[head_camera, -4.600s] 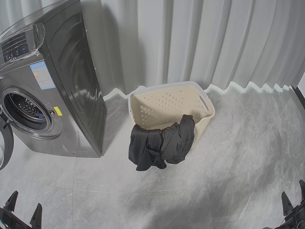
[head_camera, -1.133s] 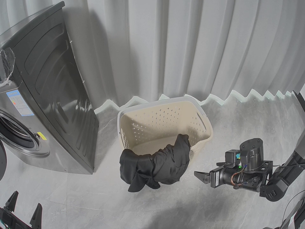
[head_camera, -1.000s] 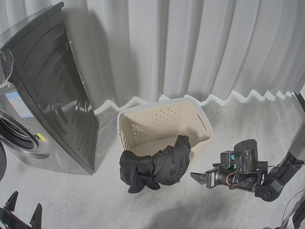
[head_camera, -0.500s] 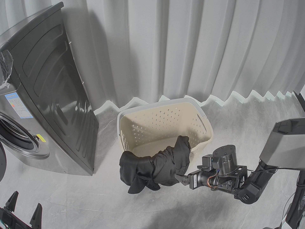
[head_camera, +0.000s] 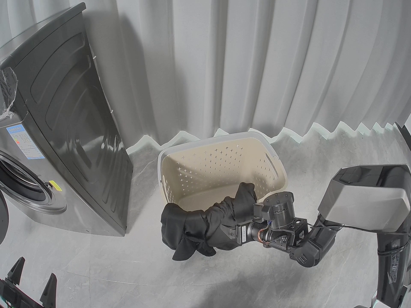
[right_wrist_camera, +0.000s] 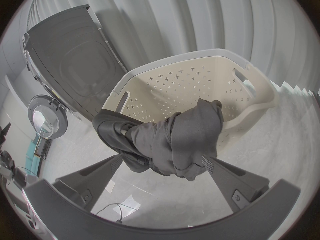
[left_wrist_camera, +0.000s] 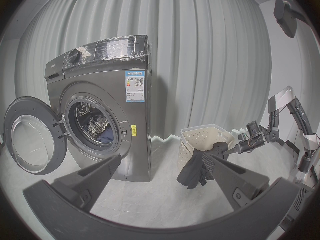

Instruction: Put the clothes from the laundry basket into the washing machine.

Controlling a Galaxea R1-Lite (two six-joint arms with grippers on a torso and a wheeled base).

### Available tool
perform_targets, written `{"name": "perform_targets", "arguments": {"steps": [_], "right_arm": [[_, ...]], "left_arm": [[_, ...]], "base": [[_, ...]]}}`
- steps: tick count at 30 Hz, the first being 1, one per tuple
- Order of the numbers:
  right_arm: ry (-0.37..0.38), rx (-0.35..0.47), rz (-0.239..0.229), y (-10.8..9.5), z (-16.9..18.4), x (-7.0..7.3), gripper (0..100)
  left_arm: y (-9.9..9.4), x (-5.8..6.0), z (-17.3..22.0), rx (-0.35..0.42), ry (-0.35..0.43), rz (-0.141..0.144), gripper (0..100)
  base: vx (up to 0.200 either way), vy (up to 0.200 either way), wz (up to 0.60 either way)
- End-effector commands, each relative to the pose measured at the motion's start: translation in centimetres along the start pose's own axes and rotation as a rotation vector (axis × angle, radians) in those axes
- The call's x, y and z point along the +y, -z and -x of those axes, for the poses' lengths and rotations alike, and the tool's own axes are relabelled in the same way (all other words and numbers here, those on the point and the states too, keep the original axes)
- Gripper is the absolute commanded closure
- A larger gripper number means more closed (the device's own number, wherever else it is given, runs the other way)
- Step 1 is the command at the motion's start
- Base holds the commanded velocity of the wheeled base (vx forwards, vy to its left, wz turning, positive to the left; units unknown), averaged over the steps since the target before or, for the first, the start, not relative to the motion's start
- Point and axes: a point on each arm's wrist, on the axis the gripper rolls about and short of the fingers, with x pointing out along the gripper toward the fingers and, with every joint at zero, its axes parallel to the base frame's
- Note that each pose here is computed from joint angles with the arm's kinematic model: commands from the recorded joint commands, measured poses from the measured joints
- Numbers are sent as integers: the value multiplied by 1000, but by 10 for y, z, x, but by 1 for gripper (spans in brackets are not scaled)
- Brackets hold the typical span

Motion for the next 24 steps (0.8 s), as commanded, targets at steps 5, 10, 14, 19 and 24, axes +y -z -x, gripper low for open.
{"name": "perform_targets", "arguments": {"steps": [5, 10, 14, 19, 24], "right_arm": [[9, 10, -8, 8, -25, -1, 0], [13, 12, -12, 12, -35, -2, 0], [19, 15, -27, 16, -43, -3, 0], [56, -6, -41, 16, -50, -4, 100], [75, -19, -59, 14, -52, -2, 100]], "left_arm": [[3, 0, 0, -2, -1, 5, 0], [3, 0, 0, -2, -2, 5, 0], [3, 0, 0, -2, -2, 5, 0], [3, 0, 0, -2, -2, 5, 0], [3, 0, 0, -2, -2, 6, 0]], "base": [[0, 0, 0], [0, 0, 0], [0, 0, 0], [0, 0, 0], [0, 0, 0]]}}
